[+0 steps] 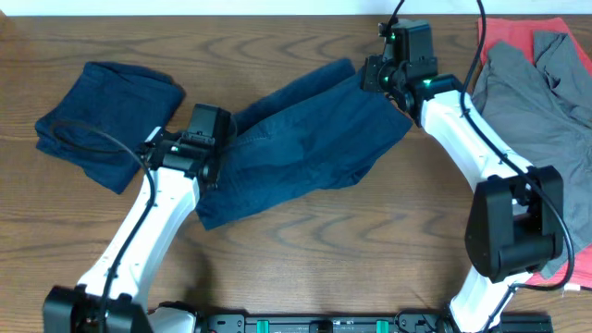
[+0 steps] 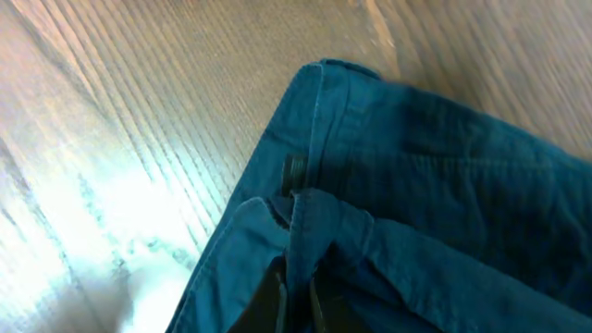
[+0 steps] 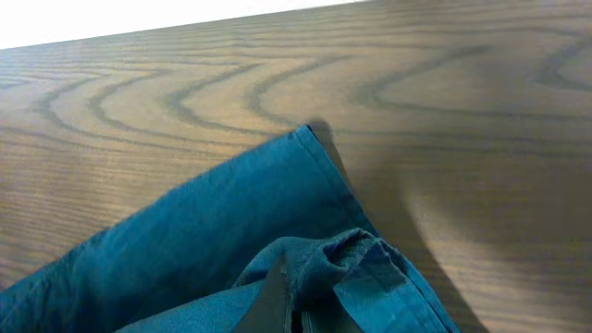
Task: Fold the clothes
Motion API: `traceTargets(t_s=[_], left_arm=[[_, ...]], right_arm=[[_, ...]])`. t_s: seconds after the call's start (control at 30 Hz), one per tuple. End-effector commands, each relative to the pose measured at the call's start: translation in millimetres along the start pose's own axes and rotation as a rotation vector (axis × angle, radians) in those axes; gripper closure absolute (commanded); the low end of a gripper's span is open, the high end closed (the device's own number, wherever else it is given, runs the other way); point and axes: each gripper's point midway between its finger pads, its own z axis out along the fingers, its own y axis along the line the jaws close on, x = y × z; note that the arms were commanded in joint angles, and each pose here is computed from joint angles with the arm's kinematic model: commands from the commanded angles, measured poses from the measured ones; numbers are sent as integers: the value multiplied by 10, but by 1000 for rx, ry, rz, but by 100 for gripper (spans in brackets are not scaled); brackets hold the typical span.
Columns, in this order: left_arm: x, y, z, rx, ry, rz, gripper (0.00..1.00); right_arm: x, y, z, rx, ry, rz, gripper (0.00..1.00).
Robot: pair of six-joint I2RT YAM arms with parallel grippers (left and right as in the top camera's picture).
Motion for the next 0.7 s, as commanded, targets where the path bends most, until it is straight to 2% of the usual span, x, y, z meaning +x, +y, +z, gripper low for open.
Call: traceTargets(t_s=[0.0, 0.03, 0.07, 0.1, 0.13, 0.17, 0.2, 0.27, 0.43, 0.6, 0.67], left_arm=[[-188, 88, 67, -52, -60, -44, 94], [-210, 93, 93, -55, -62, -53, 93], [-223, 92, 107, -56, -63, -58, 85], [-246, 89, 119, -54, -66, -67, 75], [-267, 81, 126, -50, -70, -75, 56], [-297, 65, 129, -41, -75, -82, 38], [-335, 45, 123, -28, -83, -72, 25], [-424, 23, 90, -4, -100, -45, 15], [-523, 50, -27, 53, -76, -5, 9], [-320, -58, -36, 133, 50, 92, 2], [-233, -52, -8, 131, 94, 106, 1]], right_arm=[[-81, 54, 53, 15, -40, -35, 99], [-103, 90, 73, 6, -54, -39, 99], [-110, 105, 89, 2, -60, -35, 96], [-138, 125, 99, -5, -74, -28, 69], [-157, 141, 103, -9, -84, -21, 41], [-197, 171, 101, -21, -100, -17, 3], [-238, 183, 93, -26, -116, -18, 1], [-315, 192, 33, -28, -140, -18, 1], [-398, 37, -205, 1, -131, 5, 1], [-103, -79, -285, 30, 6, -4, 1], [75, -15, -260, -15, 78, -52, 10]])
